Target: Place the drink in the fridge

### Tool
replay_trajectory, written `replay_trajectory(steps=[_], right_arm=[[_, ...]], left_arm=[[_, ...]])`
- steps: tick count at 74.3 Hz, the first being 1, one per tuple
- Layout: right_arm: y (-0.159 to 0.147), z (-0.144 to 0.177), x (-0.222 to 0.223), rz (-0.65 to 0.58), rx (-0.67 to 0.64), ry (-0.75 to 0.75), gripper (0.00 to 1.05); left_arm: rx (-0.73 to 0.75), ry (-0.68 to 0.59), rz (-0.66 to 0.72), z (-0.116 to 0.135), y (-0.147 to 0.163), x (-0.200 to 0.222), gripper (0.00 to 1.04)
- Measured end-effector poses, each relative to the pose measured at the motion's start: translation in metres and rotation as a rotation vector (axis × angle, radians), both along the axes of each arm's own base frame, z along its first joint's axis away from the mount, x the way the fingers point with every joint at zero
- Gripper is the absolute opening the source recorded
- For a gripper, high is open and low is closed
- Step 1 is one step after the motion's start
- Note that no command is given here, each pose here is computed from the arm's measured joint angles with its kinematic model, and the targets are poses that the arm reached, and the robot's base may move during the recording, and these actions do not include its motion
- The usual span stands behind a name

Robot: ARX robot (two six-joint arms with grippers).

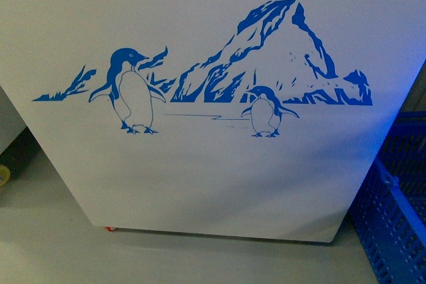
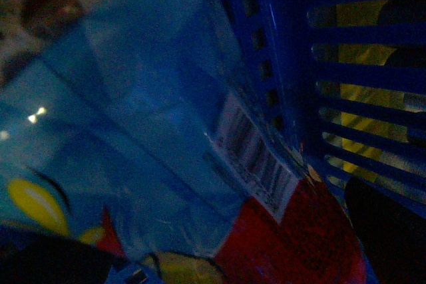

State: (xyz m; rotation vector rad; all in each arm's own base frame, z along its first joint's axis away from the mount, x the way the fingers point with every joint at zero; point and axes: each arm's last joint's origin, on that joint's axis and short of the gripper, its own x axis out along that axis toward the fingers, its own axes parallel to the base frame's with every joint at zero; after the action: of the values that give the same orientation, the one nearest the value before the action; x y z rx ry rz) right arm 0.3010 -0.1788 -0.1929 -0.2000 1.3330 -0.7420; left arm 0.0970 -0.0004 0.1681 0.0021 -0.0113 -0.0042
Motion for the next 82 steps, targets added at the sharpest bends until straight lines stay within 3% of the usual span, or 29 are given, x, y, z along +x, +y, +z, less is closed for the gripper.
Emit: replay_trajectory(steps=[18,41,55,71,82], right_arm=[[0.0,-0.002,0.002,-0.003,0.031,0.012,0.96],[0.008,-0.001,-0.002,0.029,0.06,0.02,0.6],[0.021,0.01,-0.003,0.068,0.131,-0.012,0.48],[0.048,0.055,0.008,0.147,0.196,-0.136,0.42],[0.057,0.114,0.015,0.194,0.168,-0.291,0.41]], left_arm=[[0.0,0.0,0.0,0.0,0.0,0.0,0.97],[0.0,0.0,0.0,0.0,0.0,0.0,0.97],[0.0,0.0,0.0,0.0,0.0,0.0,0.97],[0.0,0.0,0.0,0.0,0.0,0.0,0.97],[0.0,0.0,0.0,0.0,0.0,0.0,0.97]])
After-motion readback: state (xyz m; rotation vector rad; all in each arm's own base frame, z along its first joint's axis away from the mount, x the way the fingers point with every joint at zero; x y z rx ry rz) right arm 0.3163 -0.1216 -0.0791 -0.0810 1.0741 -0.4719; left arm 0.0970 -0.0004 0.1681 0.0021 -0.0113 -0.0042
